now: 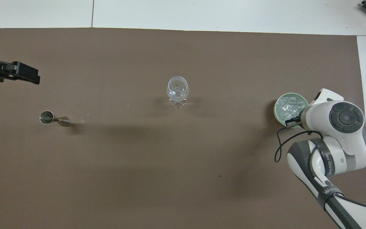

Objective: Pour wine and add ice with both arms

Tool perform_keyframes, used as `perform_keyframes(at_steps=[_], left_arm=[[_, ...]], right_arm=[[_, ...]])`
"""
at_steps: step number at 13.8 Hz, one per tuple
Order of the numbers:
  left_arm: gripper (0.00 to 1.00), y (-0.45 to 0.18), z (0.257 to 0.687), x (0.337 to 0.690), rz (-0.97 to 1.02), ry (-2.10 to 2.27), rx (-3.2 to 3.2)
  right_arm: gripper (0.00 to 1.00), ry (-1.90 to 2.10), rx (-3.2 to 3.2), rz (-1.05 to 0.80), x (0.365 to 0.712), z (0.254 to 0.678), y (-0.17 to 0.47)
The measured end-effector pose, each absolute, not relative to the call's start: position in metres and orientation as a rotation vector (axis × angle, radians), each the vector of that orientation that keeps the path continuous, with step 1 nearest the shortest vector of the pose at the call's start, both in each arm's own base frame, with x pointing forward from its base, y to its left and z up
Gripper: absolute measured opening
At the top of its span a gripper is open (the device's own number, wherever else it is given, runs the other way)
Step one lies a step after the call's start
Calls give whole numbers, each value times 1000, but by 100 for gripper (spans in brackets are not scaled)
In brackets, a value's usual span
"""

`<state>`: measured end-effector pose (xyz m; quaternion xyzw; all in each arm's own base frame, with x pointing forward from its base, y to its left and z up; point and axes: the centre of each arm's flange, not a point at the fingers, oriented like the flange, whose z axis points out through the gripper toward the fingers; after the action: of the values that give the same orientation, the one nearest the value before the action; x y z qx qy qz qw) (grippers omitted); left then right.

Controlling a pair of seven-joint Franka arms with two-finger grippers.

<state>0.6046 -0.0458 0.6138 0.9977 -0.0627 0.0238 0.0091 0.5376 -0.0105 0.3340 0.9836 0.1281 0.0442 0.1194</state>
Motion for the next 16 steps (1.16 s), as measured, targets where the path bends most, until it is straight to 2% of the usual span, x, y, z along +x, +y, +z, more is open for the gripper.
perform_keyframes(at_steps=[1,2,3,6,16], left_arm=[[100,-46,614,605,74,-196,3116],[100,-46,614,605,74,-196,3116],[100,-46,614,605,74,-196,3116],[100,-47,614,604,74,-200,3116],[100,-53,618,602,84,-227,3121]], right_arm=[[23,377,2873,131,538,335,-10],[29,382,2869,133,539,335,-10],[29,395,2858,134,539,336,-11],[38,410,2847,127,539,333,-11],[40,409,2852,107,539,323,-13]])
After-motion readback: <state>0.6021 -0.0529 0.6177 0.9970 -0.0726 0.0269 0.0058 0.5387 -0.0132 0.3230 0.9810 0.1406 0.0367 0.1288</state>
